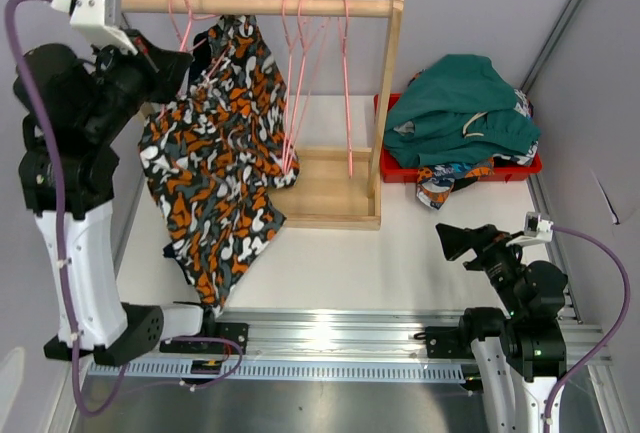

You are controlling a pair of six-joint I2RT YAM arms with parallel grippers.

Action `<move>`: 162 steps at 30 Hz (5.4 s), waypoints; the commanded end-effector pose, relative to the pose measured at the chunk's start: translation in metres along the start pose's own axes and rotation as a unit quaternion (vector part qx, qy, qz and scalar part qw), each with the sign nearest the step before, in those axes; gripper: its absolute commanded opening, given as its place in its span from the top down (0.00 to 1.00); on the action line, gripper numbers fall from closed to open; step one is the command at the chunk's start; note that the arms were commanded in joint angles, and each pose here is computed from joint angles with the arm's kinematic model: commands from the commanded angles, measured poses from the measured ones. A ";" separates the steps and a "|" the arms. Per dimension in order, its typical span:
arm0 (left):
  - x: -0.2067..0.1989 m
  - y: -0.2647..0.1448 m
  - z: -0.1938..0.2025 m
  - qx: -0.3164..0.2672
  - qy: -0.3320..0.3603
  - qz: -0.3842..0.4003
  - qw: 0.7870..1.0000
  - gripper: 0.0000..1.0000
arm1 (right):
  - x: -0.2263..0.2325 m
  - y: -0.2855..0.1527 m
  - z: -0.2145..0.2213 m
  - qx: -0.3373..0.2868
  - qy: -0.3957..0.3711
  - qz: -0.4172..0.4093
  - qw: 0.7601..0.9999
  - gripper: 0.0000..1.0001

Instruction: Remove the shorts from the hanger

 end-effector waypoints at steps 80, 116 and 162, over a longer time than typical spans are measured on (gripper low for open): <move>-0.093 -0.139 0.053 0.069 -0.015 0.401 0.913 1.00 | 0.171 0.118 -0.104 -0.135 -0.134 -0.290 0.938 0.33; -0.070 -0.150 0.122 0.198 -0.007 0.374 0.906 1.00 | 0.112 0.110 -0.249 -0.219 -0.137 0.019 0.966 1.00; -0.004 -0.146 0.121 0.067 -0.014 0.049 0.996 1.00 | 0.088 0.148 -0.403 -0.311 -0.241 0.098 0.914 1.00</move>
Point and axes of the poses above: each gripper's point midway between its finger pads, its own y axis out along the fingers, its own x axis along the line the jaws close on, z = x × y, the point moved 8 cm from there along -y, back along the fingers, and after that the axes turned 10 degrees about -y, right-handed, at the moved point
